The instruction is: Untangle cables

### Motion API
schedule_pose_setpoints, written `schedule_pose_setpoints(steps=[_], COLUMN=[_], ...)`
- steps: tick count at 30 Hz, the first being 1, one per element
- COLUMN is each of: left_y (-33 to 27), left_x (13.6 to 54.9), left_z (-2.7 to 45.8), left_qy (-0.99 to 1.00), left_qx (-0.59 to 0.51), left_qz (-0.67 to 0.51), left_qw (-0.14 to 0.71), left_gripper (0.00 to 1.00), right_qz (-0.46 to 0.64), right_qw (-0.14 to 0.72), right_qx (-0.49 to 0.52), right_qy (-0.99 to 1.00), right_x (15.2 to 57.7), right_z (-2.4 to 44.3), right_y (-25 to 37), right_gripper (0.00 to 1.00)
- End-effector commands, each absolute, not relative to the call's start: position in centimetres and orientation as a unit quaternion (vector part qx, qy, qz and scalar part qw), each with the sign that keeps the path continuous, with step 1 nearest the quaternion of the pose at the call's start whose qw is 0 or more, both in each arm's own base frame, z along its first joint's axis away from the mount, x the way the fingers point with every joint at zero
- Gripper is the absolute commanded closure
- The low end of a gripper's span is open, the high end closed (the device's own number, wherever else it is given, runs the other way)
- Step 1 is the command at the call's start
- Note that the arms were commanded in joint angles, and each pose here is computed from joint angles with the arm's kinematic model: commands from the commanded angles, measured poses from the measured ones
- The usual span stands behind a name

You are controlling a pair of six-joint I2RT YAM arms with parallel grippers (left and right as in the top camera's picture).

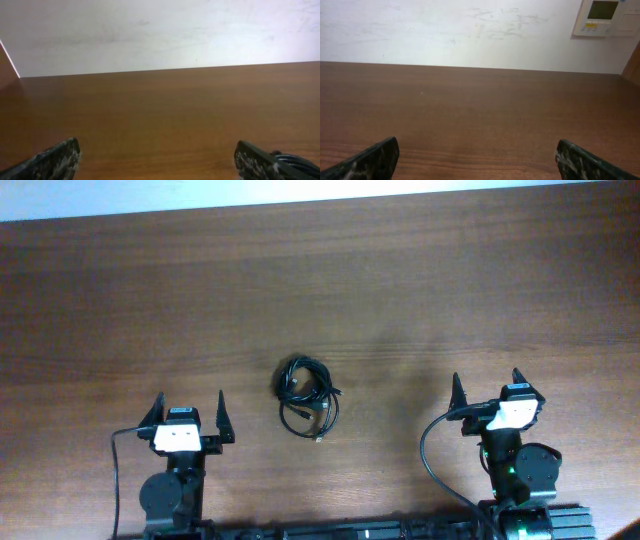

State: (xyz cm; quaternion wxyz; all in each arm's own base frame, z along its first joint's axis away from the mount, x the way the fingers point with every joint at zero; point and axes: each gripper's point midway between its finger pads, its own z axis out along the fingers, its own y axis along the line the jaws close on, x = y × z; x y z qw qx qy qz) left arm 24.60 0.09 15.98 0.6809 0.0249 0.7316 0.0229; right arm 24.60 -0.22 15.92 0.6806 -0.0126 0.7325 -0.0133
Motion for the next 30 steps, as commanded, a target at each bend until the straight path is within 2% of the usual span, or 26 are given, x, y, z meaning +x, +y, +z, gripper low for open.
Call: schedule_pose_setpoints(steps=[1,6,16,22,25,30], left_y=[-2.4,-6.1,-6.2,-6.1,-6.1,-6.4], left_x=[24.5,23.4,23.3,24.4,26.3,30.5], left_z=[18.4,19.5,20.3,22.7,24.1,24.4], left_qy=[0.690,0.662,0.690,0.707,0.747,0.846], left_qx=[0.080,0.153,0.100,0.094,0.084,0.056], left_qz=[-0.019,-0.104,-0.163,-0.164,-0.170,-0.189], left_qw=[0.719,0.726,0.698,0.681,0.638,0.496], left_gripper=[0.01,0.01,0.01,0.01,0.01,0.01], right_qz=[-0.021,-0.021,-0.021,-0.021,-0.021,-0.021], right_qw=[0.679,0.679,0.679,0.679,0.679,0.679], right_qx=[-0.010,-0.010,-0.010,-0.010,-0.010,-0.010], right_qy=[0.733,0.733,0.733,0.733,0.733,0.733], right_x=[24.6,24.6,24.6,24.6,24.6,24.6], right_z=[15.6,15.6,15.6,15.6,15.6,15.6], right_y=[-0.4,-0.4,-0.4,-0.4,-0.4,-0.4], right_gripper=[0.01,0.01,0.02,0.01,0.01,0.01])
